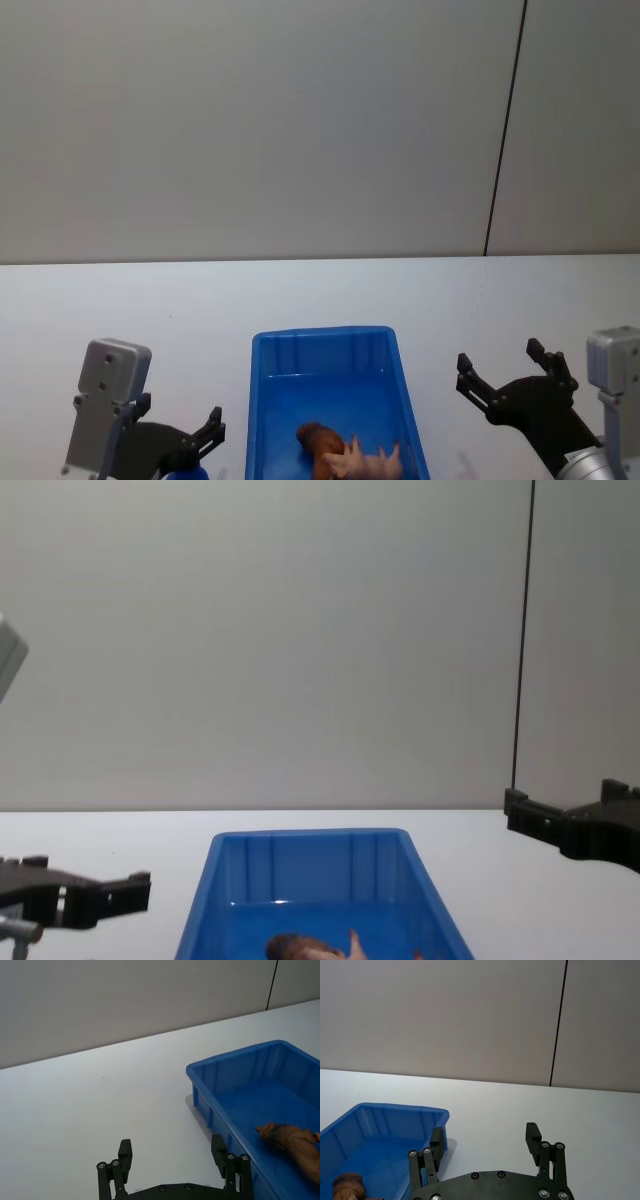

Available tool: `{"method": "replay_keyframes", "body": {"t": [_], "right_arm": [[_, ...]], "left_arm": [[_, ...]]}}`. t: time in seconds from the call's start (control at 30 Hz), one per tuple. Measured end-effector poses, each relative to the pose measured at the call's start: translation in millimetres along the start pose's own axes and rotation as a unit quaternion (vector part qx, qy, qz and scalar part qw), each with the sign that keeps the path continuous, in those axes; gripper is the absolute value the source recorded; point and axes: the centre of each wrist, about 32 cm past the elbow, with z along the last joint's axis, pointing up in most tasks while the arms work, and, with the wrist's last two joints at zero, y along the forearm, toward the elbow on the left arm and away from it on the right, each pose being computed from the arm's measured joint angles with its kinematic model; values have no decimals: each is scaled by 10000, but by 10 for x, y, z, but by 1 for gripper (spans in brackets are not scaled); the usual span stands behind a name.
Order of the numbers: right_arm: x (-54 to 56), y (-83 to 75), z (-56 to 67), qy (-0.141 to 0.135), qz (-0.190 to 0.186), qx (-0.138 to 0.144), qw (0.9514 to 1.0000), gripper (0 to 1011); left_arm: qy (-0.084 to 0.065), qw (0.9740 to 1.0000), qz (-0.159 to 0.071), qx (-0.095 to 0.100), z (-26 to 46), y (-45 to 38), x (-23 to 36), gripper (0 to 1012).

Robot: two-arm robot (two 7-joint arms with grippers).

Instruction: Pick up the two dolls from the table and place them into the box.

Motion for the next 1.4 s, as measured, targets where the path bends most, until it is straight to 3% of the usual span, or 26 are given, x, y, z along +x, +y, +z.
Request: {"method": "replay_keyframes", "body": {"t": [0.83, 1.17, 1.4], "right_arm": [[-1, -2, -1, 0, -1, -2, 10000, 1001], [-1, -2, -1, 0, -1, -2, 10000, 1001], [-1, -2, -1, 0, -1, -2, 10000, 1001]], "left_arm": [[207, 9985, -182, 482, -233, -66, 27, 988], [251, 9976, -169, 618, -292, -100, 28, 756], [288, 9974, -147, 640, -323, -110, 26, 513]]}}
